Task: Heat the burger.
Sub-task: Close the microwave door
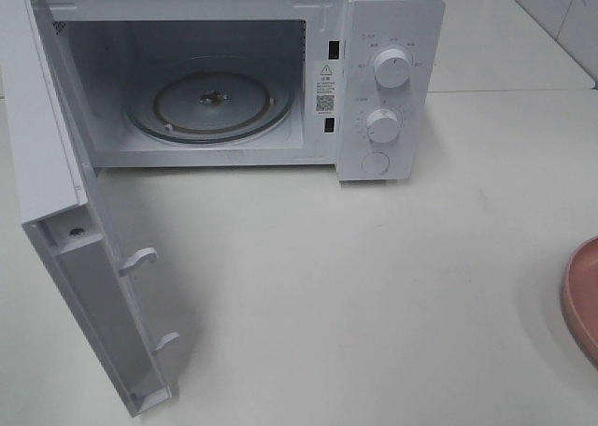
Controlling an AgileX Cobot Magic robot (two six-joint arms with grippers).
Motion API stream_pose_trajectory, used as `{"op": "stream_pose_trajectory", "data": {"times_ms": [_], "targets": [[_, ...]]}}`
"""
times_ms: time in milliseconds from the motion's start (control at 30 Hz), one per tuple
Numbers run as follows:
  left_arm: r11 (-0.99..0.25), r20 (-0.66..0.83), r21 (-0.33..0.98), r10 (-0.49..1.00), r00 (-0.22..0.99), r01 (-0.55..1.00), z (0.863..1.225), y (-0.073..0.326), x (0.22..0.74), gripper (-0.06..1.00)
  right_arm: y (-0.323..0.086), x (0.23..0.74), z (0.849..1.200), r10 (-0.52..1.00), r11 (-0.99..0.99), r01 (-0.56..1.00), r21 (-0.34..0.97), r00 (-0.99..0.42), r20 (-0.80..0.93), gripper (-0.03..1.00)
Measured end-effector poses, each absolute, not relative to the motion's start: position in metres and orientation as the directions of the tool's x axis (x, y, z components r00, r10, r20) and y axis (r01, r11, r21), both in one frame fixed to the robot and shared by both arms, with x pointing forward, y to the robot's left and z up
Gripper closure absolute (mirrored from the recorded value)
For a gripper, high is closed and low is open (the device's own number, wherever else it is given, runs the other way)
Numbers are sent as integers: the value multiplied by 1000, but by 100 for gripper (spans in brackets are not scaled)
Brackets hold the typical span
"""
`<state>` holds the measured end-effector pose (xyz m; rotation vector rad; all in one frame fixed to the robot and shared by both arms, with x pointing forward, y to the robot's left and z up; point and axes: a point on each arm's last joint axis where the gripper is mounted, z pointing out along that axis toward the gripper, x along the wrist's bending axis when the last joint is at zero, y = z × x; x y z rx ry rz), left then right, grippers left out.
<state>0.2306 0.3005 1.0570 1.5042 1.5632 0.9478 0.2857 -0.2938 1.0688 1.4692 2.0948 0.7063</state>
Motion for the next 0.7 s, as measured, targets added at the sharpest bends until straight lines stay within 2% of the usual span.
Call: {"op": "stream_pose_trajectory", "data": {"times_ms": [200, 367, 700], "targets": [[33, -25, 898, 999, -23, 440, 1057, 301, 231, -5, -303, 275, 1058, 978, 185, 688, 702, -202, -60, 20], [33, -25, 898, 999, -23, 440, 1057, 301, 231, -5, -307, 256, 1049, 997, 10, 591, 807, -65, 35, 20], [33, -25, 898, 999, -23, 440, 1057, 301, 231, -5, -311, 234, 1050, 997, -75, 461, 884, 62, 53, 20]]}}
